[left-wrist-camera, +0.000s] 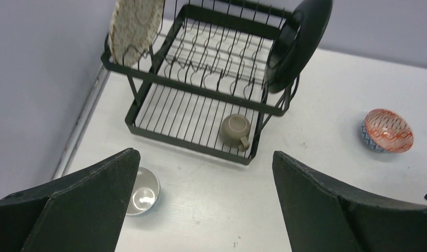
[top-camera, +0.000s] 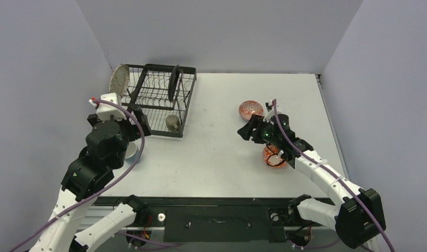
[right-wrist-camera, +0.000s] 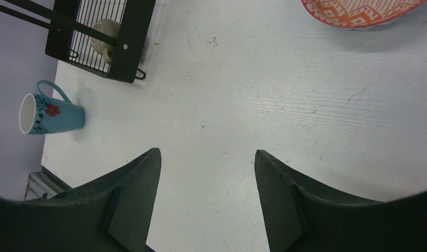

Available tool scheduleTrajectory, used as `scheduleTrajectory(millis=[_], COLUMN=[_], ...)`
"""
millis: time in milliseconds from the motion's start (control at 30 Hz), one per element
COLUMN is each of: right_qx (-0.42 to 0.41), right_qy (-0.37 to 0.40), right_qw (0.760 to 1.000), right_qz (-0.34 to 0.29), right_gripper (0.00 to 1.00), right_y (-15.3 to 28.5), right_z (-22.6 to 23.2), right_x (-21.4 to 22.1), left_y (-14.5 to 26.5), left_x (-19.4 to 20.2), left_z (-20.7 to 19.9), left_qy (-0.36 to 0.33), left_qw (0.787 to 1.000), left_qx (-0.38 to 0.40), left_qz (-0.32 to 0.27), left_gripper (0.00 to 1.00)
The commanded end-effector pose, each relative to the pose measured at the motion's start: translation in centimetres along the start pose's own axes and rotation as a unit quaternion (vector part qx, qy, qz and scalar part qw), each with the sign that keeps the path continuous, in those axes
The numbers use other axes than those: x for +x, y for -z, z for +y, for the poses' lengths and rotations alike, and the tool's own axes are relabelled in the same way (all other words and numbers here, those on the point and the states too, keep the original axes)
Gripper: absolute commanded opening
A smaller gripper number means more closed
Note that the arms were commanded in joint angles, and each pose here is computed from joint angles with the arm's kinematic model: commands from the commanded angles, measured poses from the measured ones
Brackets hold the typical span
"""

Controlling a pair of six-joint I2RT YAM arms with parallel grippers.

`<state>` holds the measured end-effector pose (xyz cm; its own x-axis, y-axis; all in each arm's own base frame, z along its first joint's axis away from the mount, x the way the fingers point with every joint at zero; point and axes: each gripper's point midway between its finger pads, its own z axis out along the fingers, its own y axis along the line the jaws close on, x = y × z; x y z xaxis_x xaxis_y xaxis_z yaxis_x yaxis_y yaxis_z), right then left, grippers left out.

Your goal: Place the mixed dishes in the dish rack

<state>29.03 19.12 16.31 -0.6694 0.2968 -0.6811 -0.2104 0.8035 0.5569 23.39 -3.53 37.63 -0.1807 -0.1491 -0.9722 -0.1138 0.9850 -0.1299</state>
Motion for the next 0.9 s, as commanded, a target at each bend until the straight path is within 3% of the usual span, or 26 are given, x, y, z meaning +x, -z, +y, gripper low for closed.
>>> scheduleTrajectory(millis=[0,133,267,400,500,700,867], right_qx=[-0.017,-0.016,-0.013,-0.011,-0.009,-0.006,-0.005], right_qy=[0.013,0.009,0.006,0.007,0.009,0.01,0.011], right_qw=[1.0,1.0,1.0,1.0,1.0,1.0,1.0], right_qz=[-0.02,-0.013,-0.01,-0.009,-0.007,-0.004,-0.004], right_gripper=[0.61,0.61,0.6,0.6,0.59,0.58,0.58], right_y=[-0.6,-0.9,-1.0,-0.9,-0.9,-0.9,-0.8], right_z=[1.9,1.8,1.5,1.4,1.3,1.1,1.0], right_x=[-1.6,-1.0,-0.6,-0.5,-0.4,-0.3,-0.2], left_y=[-1.2,-1.5,-2.2,-3.5,-4.3,-5.9,-6.6], left_x=[4.1,7.6,10.6,13.3,14.5,17.7,18.1], left_z=[0.3,1.2,2.0,2.2,2.7,5.4,7.9], left_qy=[0.028,0.068,0.137,0.136,0.137,0.207,0.231], left_qw=[0.999,0.994,0.983,0.98,0.977,0.954,0.943], left_qx=[-0.023,-0.059,-0.1,-0.122,-0.139,-0.179,-0.201], left_qz=[0.031,0.06,0.066,0.074,0.083,0.124,0.131], left_gripper=[0.99,1.0,0.88,0.79,0.74,0.69,0.63])
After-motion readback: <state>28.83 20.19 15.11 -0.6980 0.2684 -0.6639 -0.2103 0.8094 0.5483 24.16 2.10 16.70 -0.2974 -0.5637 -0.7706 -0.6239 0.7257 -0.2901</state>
